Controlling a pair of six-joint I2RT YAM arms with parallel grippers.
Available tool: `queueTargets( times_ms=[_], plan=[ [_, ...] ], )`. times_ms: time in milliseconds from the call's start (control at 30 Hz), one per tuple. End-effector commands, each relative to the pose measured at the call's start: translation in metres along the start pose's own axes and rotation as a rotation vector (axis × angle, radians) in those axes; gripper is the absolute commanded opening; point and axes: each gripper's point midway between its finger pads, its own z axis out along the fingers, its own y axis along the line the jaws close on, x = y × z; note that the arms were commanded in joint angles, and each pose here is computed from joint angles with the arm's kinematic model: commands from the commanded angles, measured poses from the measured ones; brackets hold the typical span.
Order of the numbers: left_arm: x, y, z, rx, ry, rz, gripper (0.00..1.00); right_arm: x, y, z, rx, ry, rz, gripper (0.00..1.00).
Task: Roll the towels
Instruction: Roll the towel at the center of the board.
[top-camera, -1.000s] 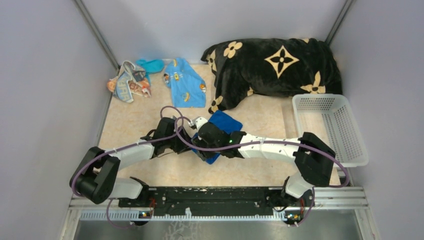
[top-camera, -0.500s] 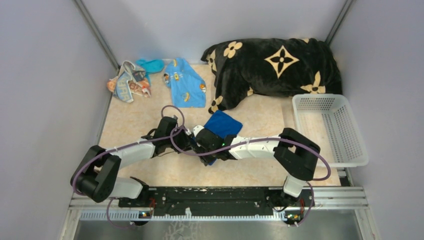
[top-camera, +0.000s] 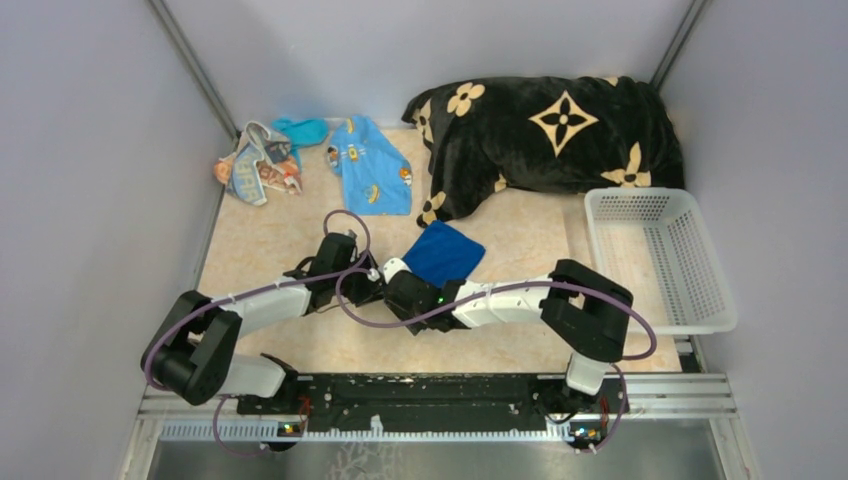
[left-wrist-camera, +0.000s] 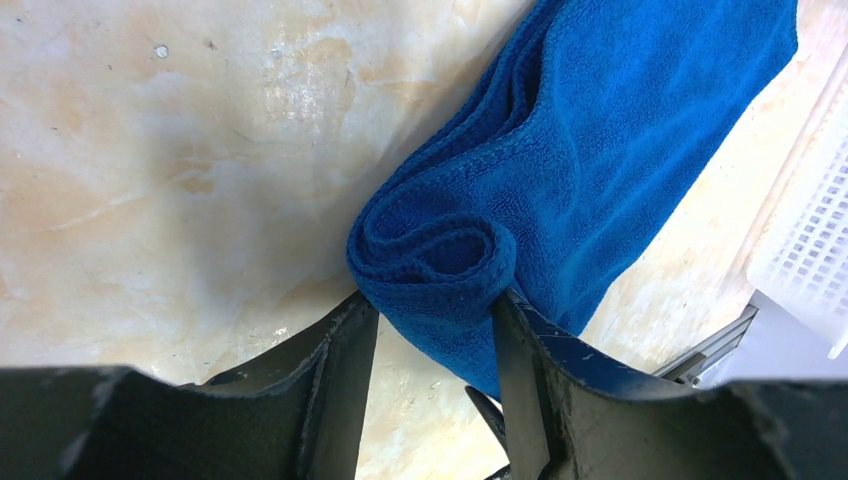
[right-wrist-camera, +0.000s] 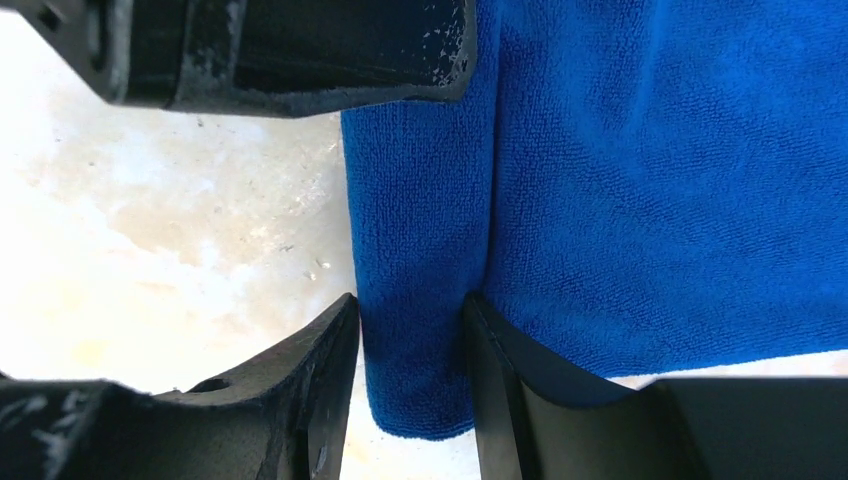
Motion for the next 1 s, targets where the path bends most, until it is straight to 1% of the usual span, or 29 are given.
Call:
queueTargets(
  times_ms=[0, 67, 133, 200, 267, 300, 400, 500, 633, 800, 967],
  plan=[
    [0.021, 0.061, 0.0, -0.233, 0.052, 0.026, 0.54, 0.057, -0.028, 0.001, 0.14, 0.193, -0.099, 0.43],
    [0.023, 0.062, 0.001, -0.238, 0.058, 0.025, 0.54, 0.06, -0.027, 0.004, 0.14, 0.204, -0.115, 0.42],
    [0.024, 0.062, 0.002, -0.235, 0.063, 0.019, 0.54, 0.064, -0.026, 0.007, 0.145, 0.221, -0.132, 0.38],
    [0.024, 0.06, 0.001, -0.228, 0.064, 0.012, 0.55, 0.068, -0.024, 0.01, 0.138, 0.239, -0.139, 0.29],
    [0.022, 0.058, -0.001, -0.221, 0.056, 0.012, 0.56, 0.066, -0.015, 0.011, 0.088, 0.239, -0.132, 0.2],
    [0.021, 0.056, -0.003, -0.223, 0.05, 0.009, 0.58, 0.064, -0.008, 0.01, 0.045, 0.233, -0.129, 0.16],
    [0.014, 0.052, -0.014, -0.217, 0.005, 0.003, 0.65, 0.049, 0.02, 0.003, -0.13, 0.19, -0.088, 0.01],
    [0.008, 0.047, -0.026, -0.201, -0.036, -0.013, 0.7, 0.027, 0.042, -0.008, -0.325, 0.123, 0.015, 0.0],
    [0.005, 0.038, -0.042, -0.164, -0.07, -0.026, 0.75, 0.006, 0.054, -0.022, -0.558, 0.06, 0.167, 0.0],
    [0.009, 0.025, -0.051, -0.085, -0.062, -0.055, 0.77, -0.006, 0.055, -0.03, -0.725, 0.026, 0.289, 0.0],
    [0.011, 0.004, -0.051, 0.0, -0.035, -0.083, 0.78, -0.004, 0.049, -0.03, -0.84, 0.021, 0.434, 0.0]
  ],
)
